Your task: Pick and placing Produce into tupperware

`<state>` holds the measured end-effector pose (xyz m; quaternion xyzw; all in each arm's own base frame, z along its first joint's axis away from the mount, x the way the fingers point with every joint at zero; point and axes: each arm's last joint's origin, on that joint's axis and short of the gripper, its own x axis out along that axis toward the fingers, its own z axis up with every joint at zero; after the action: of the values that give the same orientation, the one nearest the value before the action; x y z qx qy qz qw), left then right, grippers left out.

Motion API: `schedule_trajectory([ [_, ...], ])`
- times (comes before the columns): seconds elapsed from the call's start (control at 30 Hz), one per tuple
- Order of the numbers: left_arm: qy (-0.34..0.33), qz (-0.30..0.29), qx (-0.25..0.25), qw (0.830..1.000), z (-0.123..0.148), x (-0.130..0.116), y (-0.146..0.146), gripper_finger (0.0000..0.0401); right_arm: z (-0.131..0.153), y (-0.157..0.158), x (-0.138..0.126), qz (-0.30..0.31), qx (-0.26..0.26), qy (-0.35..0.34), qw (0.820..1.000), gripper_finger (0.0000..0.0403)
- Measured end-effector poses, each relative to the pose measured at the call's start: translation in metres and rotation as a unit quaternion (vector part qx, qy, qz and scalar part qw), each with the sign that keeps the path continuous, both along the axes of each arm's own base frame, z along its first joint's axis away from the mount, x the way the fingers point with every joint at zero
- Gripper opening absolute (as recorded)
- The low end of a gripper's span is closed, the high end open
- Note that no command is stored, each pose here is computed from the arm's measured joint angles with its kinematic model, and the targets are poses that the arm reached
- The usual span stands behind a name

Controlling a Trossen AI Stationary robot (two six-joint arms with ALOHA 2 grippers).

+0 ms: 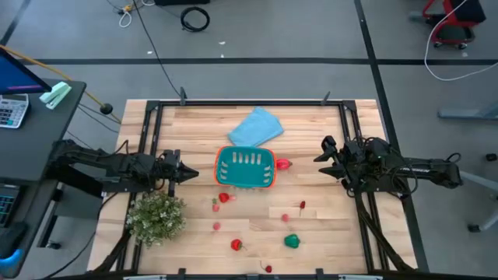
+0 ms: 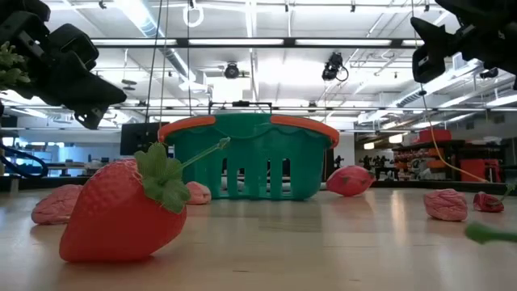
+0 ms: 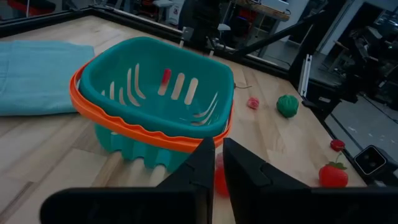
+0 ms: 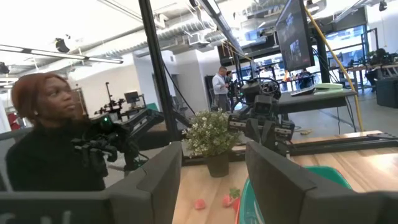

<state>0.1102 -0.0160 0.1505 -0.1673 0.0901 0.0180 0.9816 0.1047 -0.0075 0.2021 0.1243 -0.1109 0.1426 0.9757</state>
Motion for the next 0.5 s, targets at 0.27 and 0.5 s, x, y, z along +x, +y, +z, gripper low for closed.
schedule_trajectory([
  [0.27,0.0,0.0,0.0,1.0,0.0,0.0,0.0,0.0028,0.0,0.0,0.0,0.0,0.0,0.0,1.0,0.0188],
  [0.5,0.0,0.0,0.0,1.0,-0.0001,0.0,0.0,0.0035,0.0,0.0,0.0,0.0,0.0,0.0,1.0,0.0188],
])
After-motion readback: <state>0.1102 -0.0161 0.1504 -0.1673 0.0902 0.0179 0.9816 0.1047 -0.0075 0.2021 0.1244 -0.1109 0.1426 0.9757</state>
